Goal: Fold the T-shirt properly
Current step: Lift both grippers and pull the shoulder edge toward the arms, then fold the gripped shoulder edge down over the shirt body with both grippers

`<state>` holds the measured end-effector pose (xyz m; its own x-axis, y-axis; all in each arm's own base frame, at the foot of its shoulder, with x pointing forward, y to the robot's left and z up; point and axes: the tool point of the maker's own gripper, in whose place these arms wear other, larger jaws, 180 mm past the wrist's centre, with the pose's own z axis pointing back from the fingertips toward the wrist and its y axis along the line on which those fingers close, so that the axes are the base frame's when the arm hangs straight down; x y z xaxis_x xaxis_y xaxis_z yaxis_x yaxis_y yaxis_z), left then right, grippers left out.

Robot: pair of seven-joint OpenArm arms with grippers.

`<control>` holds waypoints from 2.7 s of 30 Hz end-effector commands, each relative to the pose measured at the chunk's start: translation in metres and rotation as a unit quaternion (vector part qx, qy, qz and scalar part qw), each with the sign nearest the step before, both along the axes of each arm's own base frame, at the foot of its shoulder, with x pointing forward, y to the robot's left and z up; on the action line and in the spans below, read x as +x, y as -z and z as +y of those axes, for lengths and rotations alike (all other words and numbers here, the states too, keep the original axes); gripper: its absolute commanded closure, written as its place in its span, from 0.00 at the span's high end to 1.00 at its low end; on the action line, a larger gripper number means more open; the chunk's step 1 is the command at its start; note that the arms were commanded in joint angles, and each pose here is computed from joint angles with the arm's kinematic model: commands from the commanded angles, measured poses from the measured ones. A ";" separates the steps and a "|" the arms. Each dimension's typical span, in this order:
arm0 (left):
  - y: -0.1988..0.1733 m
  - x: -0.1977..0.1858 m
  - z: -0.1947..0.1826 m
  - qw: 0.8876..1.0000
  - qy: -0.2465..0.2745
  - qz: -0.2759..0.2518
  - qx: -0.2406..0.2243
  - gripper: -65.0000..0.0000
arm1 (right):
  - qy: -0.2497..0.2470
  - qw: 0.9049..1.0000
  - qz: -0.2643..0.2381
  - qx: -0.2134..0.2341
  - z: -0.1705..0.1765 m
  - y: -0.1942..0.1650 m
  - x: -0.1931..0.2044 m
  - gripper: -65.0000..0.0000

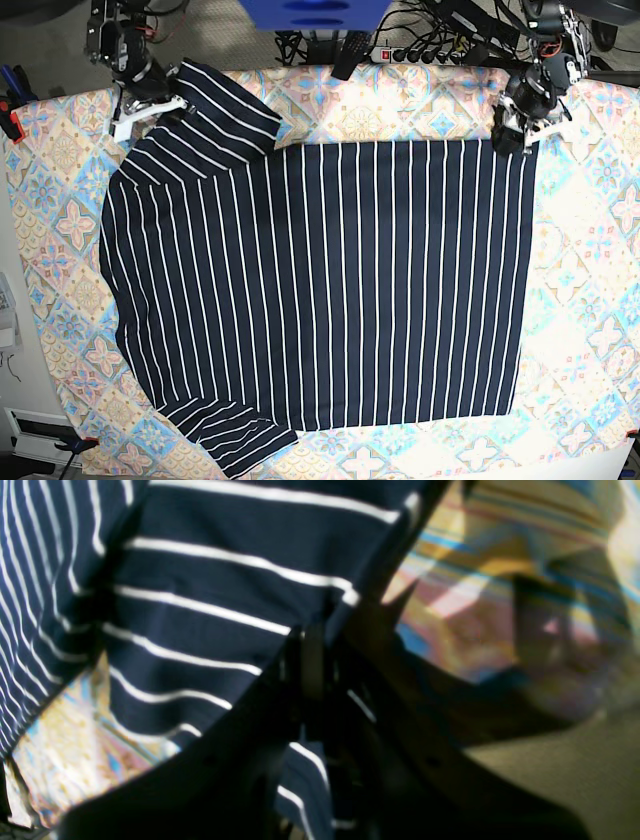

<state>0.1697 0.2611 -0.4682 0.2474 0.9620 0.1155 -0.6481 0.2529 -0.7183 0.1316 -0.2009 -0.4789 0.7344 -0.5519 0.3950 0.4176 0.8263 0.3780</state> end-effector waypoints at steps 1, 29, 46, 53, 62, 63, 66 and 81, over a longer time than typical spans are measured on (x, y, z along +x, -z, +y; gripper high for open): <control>-0.006 0.000 0.005 1.000 0.002 -0.009 0.007 0.00 | -0.001 1.000 0.001 -0.013 -0.008 -0.004 -0.004 0.00; -0.031 -0.065 0.018 0.998 0.016 0.024 0.049 0.00 | -0.034 0.998 -0.005 -0.050 -0.015 -0.052 -0.045 0.00; -0.089 0.047 0.022 0.990 0.012 -0.123 0.069 0.00 | -0.030 0.980 -0.189 -0.053 -0.010 -0.114 0.101 0.00; -0.088 0.088 0.032 0.987 0.004 -0.141 0.077 0.00 | -0.010 0.979 -0.200 -0.046 -0.020 -0.107 0.137 0.00; -0.101 0.143 0.034 0.981 0.012 -0.167 0.102 0.00 | 0.015 0.979 -0.203 -0.031 -0.030 -0.097 0.176 0.00; -0.104 0.150 0.031 0.979 0.019 -0.171 0.107 0.00 | 0.017 0.979 -0.202 -0.029 -0.031 -0.096 0.179 0.00; -0.110 0.164 0.024 0.976 0.037 -0.176 0.125 0.00 | 0.024 0.979 -0.201 -0.025 -0.033 -0.092 0.188 0.00; -0.074 0.178 0.031 0.981 0.028 -0.147 0.122 0.00 | 0.050 0.975 -0.216 -0.012 -0.041 -0.095 0.226 0.01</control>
<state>0.3396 0.2826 -0.4089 0.2510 0.8894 0.3821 -0.4311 0.4561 -0.7785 0.3443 -0.2344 -0.4033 0.4868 -0.6088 0.6263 0.3301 0.7921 0.5134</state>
